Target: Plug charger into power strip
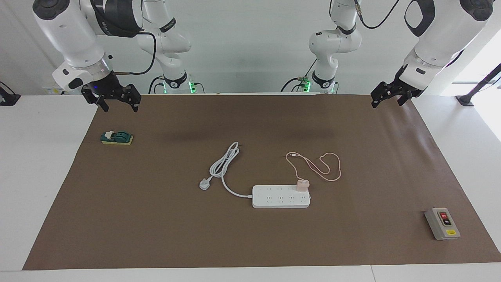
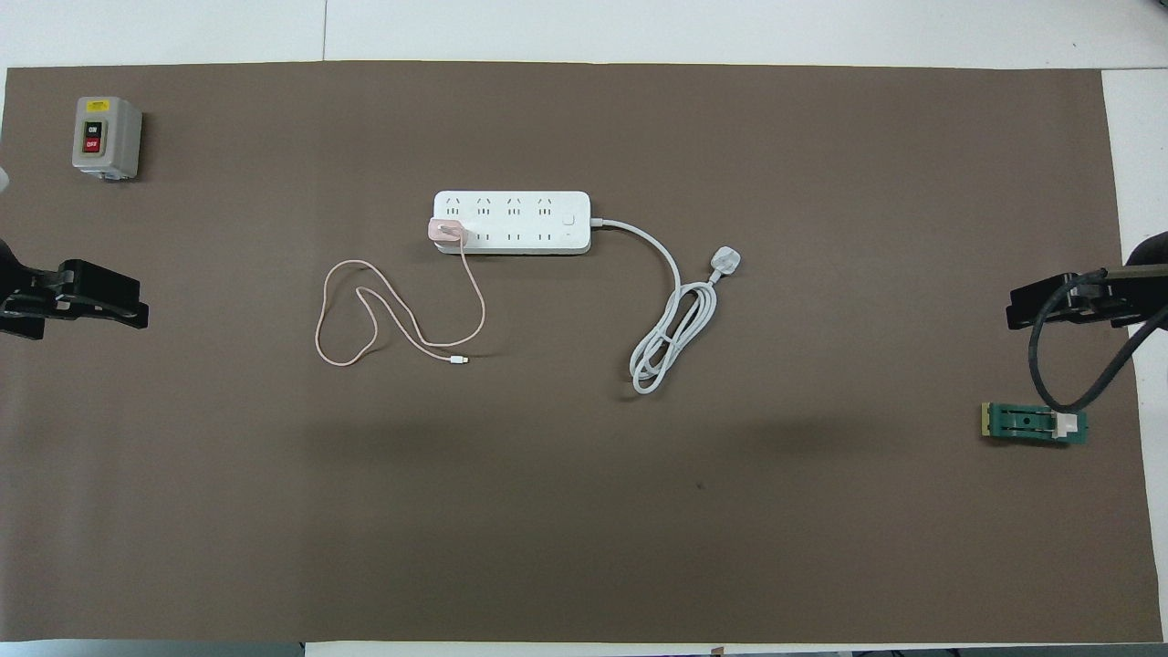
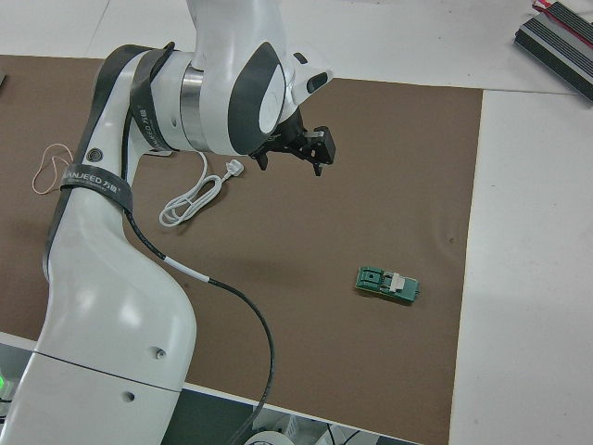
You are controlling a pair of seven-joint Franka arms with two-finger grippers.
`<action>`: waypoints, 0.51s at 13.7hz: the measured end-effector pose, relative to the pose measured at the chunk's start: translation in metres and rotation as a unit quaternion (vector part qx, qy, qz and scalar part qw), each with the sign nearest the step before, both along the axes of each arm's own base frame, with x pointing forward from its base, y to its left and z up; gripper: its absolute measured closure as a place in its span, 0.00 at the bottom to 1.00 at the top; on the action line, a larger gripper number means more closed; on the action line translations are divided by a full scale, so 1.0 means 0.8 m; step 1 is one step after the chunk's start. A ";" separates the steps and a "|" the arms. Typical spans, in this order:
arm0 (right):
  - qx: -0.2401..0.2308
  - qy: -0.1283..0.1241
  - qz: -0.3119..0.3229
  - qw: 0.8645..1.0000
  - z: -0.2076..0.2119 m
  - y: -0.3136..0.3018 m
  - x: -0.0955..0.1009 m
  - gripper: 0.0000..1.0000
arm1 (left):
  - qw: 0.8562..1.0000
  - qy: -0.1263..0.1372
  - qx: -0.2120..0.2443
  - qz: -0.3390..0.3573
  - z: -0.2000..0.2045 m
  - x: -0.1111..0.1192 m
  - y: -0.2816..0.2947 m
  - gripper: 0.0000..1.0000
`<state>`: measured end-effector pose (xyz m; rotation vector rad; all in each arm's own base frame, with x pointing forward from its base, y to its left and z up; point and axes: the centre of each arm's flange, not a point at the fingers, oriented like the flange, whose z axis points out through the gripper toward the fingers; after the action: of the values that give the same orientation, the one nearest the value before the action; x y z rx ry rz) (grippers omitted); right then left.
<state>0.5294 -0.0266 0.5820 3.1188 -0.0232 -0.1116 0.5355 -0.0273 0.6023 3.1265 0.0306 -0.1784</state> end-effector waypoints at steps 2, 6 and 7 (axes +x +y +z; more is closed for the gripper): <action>0.000 0.000 0.000 1.000 0.001 0.000 0.000 0.00 | 1.000 -0.001 0.000 -0.001 -0.002 0.002 -0.002 0.00; 0.000 -0.001 0.000 1.000 0.002 0.000 -0.001 0.00 | 1.000 -0.005 0.000 -0.002 -0.001 0.003 -0.003 0.00; 0.000 -0.001 0.000 1.000 0.002 0.000 -0.001 0.00 | 1.000 -0.005 0.000 -0.003 -0.001 0.003 -0.003 0.00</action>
<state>0.5287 -0.0269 0.5835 3.1189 -0.0244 -0.1072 0.5383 -0.0300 0.6011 3.1267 0.0222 -0.1616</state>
